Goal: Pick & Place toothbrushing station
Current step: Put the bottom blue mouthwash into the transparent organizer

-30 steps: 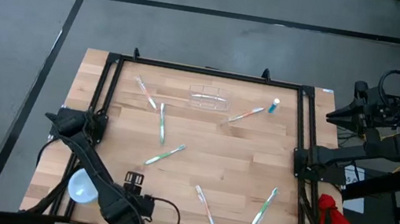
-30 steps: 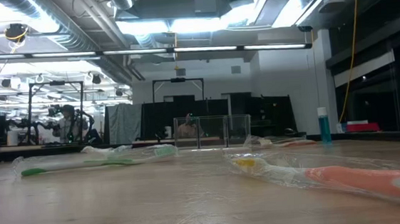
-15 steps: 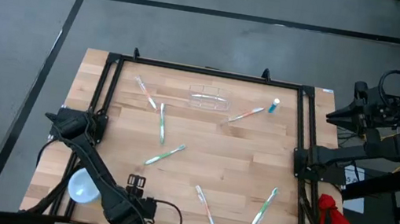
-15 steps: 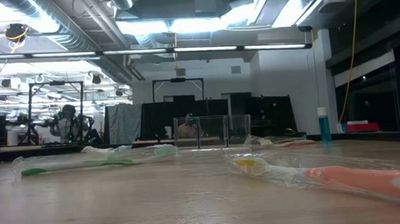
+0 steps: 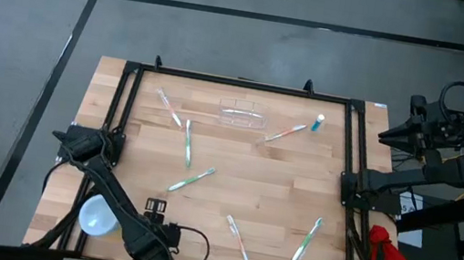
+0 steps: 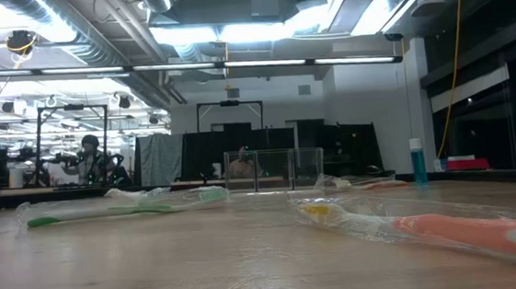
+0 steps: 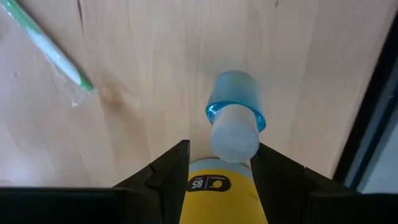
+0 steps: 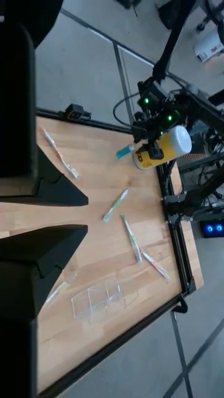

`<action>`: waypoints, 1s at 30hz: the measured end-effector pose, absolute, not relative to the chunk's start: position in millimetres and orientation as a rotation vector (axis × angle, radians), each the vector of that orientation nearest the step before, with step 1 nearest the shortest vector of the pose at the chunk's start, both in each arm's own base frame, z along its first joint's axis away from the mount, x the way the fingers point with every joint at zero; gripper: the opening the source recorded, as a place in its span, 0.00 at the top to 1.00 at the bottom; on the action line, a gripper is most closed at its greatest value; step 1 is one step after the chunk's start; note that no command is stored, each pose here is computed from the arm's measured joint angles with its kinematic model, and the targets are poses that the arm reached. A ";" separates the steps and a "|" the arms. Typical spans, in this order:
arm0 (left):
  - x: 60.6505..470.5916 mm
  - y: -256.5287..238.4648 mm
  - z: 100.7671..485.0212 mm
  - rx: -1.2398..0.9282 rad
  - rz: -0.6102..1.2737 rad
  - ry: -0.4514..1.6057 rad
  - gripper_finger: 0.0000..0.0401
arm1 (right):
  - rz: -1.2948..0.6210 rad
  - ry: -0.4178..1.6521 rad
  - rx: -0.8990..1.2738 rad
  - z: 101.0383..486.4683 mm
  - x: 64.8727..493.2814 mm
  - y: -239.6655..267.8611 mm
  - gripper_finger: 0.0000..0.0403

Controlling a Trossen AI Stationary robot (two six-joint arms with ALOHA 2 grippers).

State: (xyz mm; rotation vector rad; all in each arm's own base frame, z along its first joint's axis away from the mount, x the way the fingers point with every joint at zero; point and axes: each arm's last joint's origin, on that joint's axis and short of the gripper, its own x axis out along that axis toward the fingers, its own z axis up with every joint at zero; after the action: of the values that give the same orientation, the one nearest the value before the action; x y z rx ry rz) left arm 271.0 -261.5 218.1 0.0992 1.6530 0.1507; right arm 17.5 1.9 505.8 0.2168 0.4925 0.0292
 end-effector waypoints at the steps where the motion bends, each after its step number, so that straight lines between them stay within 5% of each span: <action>1: 271.2 -260.7 217.1 0.100 0.154 1.656 0.59 | 0.037 0.489 0.221 506.2 17.7 2.1 0.85; 30: 283.3 -257.3 219.0 -0.003 0.134 1.612 0.60 | 0.033 0.486 0.245 506.5 17.9 2.2 0.85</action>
State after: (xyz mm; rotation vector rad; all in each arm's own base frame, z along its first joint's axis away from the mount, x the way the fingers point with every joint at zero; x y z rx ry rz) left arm 283.3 -257.3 219.0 -0.0031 1.6115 0.1338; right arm 17.9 2.2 506.5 0.2445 0.4856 0.0326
